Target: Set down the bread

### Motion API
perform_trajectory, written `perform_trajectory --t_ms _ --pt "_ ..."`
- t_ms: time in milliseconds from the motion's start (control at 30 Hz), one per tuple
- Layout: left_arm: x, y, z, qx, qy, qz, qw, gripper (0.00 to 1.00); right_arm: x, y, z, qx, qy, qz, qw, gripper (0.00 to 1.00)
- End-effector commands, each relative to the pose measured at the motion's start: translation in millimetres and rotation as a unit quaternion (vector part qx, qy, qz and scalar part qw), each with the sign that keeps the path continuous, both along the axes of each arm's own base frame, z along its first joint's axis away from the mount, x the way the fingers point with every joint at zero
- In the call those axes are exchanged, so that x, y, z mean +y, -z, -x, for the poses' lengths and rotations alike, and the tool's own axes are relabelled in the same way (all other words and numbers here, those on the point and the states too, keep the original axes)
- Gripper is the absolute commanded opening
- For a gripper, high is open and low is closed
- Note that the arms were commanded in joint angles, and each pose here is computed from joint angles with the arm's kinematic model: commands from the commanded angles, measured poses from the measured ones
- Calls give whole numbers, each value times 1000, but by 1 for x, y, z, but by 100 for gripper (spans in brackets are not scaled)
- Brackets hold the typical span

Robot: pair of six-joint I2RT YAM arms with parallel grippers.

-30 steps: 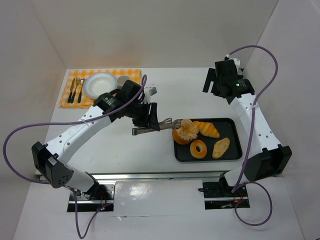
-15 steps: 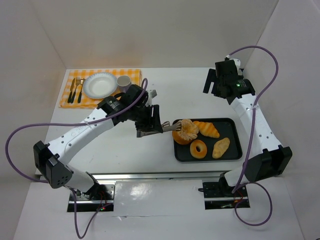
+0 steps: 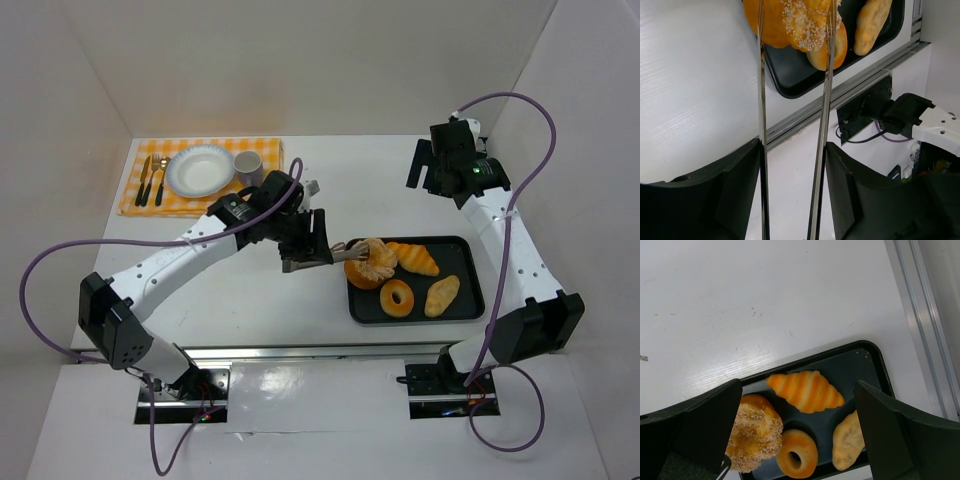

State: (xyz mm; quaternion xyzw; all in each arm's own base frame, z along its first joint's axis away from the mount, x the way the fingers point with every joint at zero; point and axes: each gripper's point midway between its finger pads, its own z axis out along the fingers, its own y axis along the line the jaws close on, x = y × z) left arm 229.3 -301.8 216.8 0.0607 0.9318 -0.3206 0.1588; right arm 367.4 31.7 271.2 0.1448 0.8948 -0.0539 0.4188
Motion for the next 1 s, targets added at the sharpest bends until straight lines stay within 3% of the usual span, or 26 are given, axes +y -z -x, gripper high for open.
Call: perform_trajectory --t_ms 0,333,567,767,967 --pt "-13 1 -2 5 13 20 1000 65 1 -24 6 -25 -7 0 1000 100" --pt "-17 14 -10 1 8 -8 1000 62 1 -17 7 -16 -7 2 1000 100" --pt "-20 -7 -15 -17 15 -1 1000 35 1 -19 5 -20 -7 1 1000 100" --pt "-19 -43 -19 -47 16 7 999 2 1 -19 5 -21 -7 1 1000 100" --pt "12 -92 -40 -71 -16 56 996 0 1 -25 6 -26 -7 0 1000 100"
